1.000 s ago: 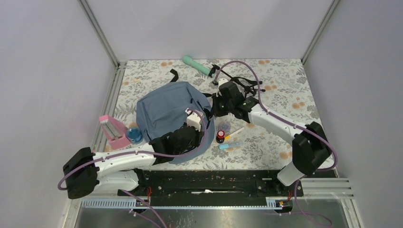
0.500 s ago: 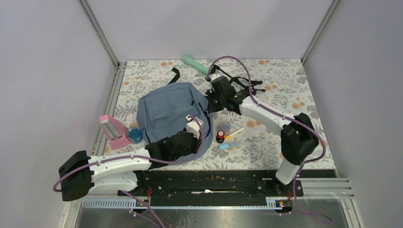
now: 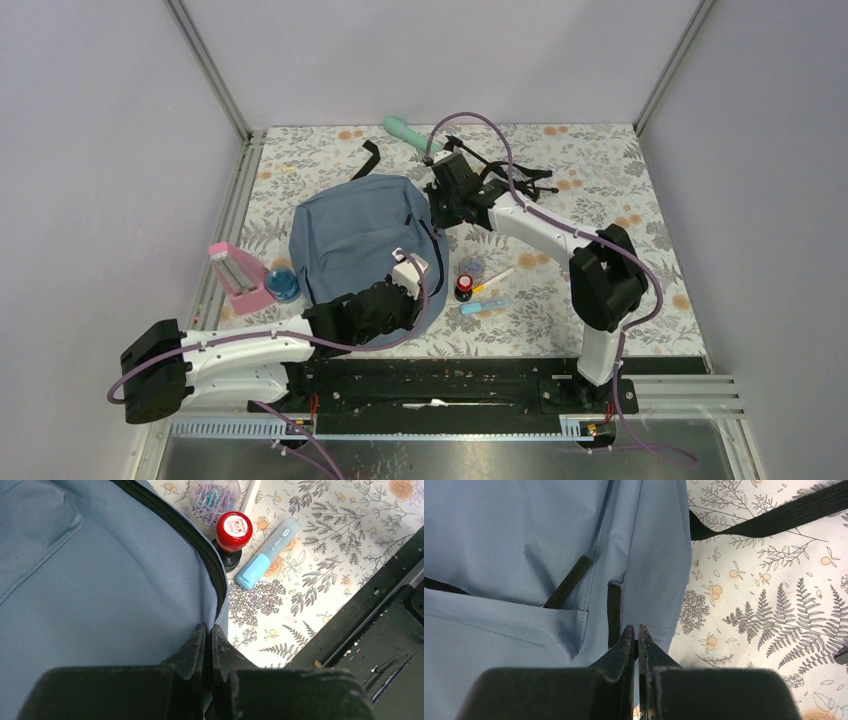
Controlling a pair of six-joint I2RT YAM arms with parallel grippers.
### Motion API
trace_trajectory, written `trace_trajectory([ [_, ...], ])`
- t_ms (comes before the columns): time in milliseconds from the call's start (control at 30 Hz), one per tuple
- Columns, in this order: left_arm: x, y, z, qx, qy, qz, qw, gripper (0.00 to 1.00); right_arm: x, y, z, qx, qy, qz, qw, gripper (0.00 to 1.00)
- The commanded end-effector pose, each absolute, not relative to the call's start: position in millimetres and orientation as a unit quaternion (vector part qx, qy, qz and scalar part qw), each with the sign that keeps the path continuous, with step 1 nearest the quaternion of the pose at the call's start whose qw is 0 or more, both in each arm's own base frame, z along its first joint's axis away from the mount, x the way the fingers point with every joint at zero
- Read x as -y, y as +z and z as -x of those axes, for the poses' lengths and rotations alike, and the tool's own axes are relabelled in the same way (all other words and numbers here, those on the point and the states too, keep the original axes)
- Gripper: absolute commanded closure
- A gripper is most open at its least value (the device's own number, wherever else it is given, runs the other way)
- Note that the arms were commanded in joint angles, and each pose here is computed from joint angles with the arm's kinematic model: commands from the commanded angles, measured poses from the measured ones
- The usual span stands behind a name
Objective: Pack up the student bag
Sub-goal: Zip the student bag at the center of the board.
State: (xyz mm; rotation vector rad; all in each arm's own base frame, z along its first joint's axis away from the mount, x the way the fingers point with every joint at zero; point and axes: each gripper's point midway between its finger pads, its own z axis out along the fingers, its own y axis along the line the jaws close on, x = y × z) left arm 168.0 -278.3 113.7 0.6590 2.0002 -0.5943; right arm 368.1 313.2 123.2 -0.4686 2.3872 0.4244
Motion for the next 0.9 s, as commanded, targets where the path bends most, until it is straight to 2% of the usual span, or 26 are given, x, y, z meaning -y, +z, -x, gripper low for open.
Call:
trace_trajectory([
  [0,285.3,99.8,-130.4,-0.81,-0.285,-0.321,0.399,1.0,-322.9,162.2,-416.3,-0.884,0.159,0.153,0.412,1.0],
  [333,282.7,123.2,-135.5,-0.813,-0.298,-0.278,0.416,1.0,-331.0,174.2,-421.5,-0.88,0.181,0.147,0.414,1.0],
  [367,281.8,134.2,-140.0,-0.814,-0.296,-0.262,0.426,0.94,-330.8,175.7,-418.4,-0.881,0.185,0.15,0.41,1.0],
  [400,280.3,146.7,-145.2,-0.813,-0.294,-0.246,0.438,0.76,-330.1,177.8,-414.7,-0.882,0.188,0.152,0.405,0.98],
  [433,278.5,159.4,-150.6,-0.811,-0.291,-0.231,0.451,0.49,-329.8,180.2,-411.5,-0.882,0.191,0.155,0.402,0.87],
  [467,275.2,171.9,-156.8,-0.81,-0.285,-0.215,0.466,0.34,-328.8,182.6,-407.6,-0.882,0.194,0.158,0.398,0.69],
  [500,271.8,182.8,-162.5,-0.808,-0.278,-0.201,0.479,0.2,-327.8,184.7,-403.8,-0.882,0.198,0.16,0.396,0.54],
  [567,265.4,200.9,-172.3,-0.804,-0.265,-0.181,0.5,0.03,-323.7,192.9,-398.7,-0.88,0.205,0.16,0.398,0.37],
  [700,263.8,226.8,-183.3,-0.807,-0.275,-0.182,0.491,0.01,-321.0,214.8,-386.8,-0.868,0.228,0.167,0.407,0.26],
  [867,244.3,236.7,-202.6,-0.826,-0.26,-0.171,0.47,0.01,-317.3,238.1,-375.4,-0.857,0.248,0.17,0.42,0.25],
])
